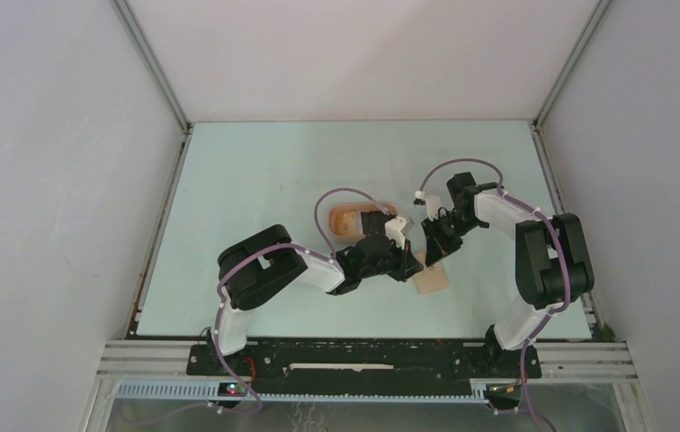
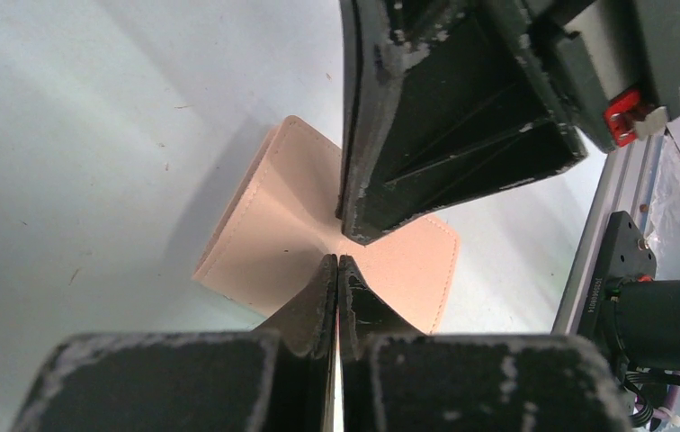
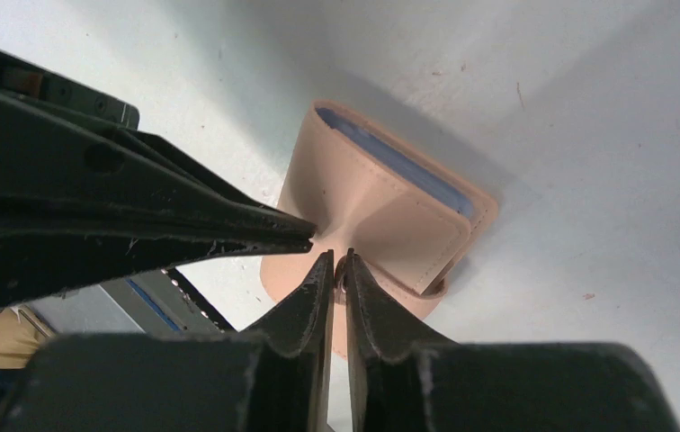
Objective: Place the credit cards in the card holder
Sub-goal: Close the card holder at the center of the board.
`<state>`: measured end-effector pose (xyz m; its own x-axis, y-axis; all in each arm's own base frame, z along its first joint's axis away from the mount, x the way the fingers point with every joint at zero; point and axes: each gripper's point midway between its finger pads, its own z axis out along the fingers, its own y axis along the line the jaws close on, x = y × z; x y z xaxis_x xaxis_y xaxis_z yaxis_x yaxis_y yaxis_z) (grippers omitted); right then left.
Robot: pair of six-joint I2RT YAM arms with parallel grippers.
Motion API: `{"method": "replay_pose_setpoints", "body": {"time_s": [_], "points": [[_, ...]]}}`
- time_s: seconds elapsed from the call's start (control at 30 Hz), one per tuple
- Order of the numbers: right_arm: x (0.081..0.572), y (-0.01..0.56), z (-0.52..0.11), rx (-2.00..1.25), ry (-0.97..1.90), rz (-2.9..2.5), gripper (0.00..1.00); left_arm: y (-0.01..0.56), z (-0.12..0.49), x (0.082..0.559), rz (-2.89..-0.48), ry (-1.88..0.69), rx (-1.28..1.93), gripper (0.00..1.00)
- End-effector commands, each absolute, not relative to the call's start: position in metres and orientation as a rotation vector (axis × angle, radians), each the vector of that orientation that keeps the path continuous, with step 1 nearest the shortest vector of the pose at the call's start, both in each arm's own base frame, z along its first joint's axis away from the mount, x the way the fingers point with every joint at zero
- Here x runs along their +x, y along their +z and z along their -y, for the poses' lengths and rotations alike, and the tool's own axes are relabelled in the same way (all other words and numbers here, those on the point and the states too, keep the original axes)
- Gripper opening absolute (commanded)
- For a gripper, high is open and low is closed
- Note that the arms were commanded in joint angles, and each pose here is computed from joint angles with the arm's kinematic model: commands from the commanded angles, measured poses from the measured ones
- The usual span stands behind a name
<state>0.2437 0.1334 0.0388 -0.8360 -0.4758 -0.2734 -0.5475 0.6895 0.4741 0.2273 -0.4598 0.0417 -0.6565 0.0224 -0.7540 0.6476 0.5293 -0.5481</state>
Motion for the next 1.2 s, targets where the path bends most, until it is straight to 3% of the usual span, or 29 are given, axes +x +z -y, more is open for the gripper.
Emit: {"method": "replay_pose_setpoints", "body": {"time_s": [0.0,0.37,0.8,0.97,1.17], "points": [[0.237,0.058,-0.133,-0.874,0.863,-2.702,0.19,0.036,0.449,0.236,-2.089,-1.053,0.501,0.02],[0.245,0.086,-0.132,-0.888,0.838,-2.565,0.34,0.035,0.449,0.235,-2.092,-1.053,0.503,0.02],[0.252,0.083,-0.103,-0.962,0.443,-2.533,0.45,0.034,0.449,0.235,-2.096,-1.052,0.508,0.02],[0.249,0.072,-0.106,-0.987,0.434,-2.574,0.45,0.033,0.449,0.234,-2.097,-1.054,0.51,0.02],[0.248,0.064,-0.108,-0.99,0.43,-2.605,0.39,0.034,0.45,0.234,-2.096,-1.057,0.514,0.02]]}}
